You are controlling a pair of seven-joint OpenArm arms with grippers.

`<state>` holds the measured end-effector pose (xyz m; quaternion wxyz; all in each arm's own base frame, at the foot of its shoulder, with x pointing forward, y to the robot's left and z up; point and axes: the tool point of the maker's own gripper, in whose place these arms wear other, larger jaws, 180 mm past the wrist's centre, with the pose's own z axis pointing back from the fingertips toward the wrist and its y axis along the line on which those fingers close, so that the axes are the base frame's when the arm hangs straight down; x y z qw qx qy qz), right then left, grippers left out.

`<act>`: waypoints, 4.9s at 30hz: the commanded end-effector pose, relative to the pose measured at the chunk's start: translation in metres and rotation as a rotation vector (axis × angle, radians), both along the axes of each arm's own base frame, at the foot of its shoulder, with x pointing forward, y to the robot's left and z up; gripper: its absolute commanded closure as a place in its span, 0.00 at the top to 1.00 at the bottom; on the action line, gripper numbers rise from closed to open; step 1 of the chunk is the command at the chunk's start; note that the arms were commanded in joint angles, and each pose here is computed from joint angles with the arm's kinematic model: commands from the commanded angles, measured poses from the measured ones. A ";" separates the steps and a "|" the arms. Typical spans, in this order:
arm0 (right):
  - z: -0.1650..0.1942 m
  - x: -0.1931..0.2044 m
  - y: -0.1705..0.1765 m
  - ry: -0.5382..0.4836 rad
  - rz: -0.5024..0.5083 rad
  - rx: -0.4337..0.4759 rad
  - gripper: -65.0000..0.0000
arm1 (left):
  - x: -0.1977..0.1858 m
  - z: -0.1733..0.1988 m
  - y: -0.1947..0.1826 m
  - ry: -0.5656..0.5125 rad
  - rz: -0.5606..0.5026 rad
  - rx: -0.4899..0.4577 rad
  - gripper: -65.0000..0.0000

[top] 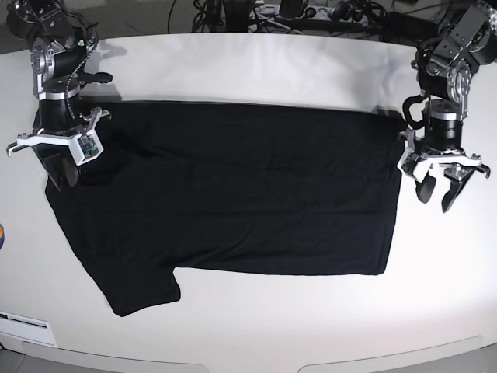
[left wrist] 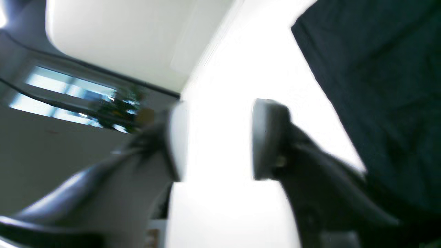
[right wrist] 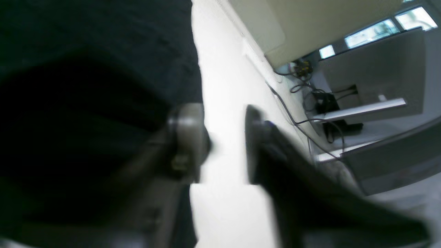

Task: Fold the T-shirt properly
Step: 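Lift the shoulder corners and drag the shirt toward the robot, then pull the shirt's shoulder edge taut and release both grippers, then move both grippers to the hem corners and grasp them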

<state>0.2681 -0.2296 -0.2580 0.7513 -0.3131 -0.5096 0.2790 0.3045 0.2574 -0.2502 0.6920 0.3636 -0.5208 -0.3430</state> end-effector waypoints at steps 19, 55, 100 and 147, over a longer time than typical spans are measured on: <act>-0.109 -0.025 0.012 0.438 0.104 0.139 0.00 | -0.021 -0.083 -0.056 0.401 -0.273 -0.131 0.00; -0.136 -0.167 -0.012 0.789 0.017 -0.038 0.00 | -0.193 -0.148 -0.019 0.983 -0.225 0.115 0.00; -0.150 -0.205 -0.006 0.941 -0.040 0.030 0.00 | -0.150 -0.094 -0.028 0.786 -0.265 0.105 0.00; -0.025 -0.106 0.010 0.296 -0.035 -0.095 0.45 | 0.047 -0.102 0.076 0.610 0.305 -1.387 0.49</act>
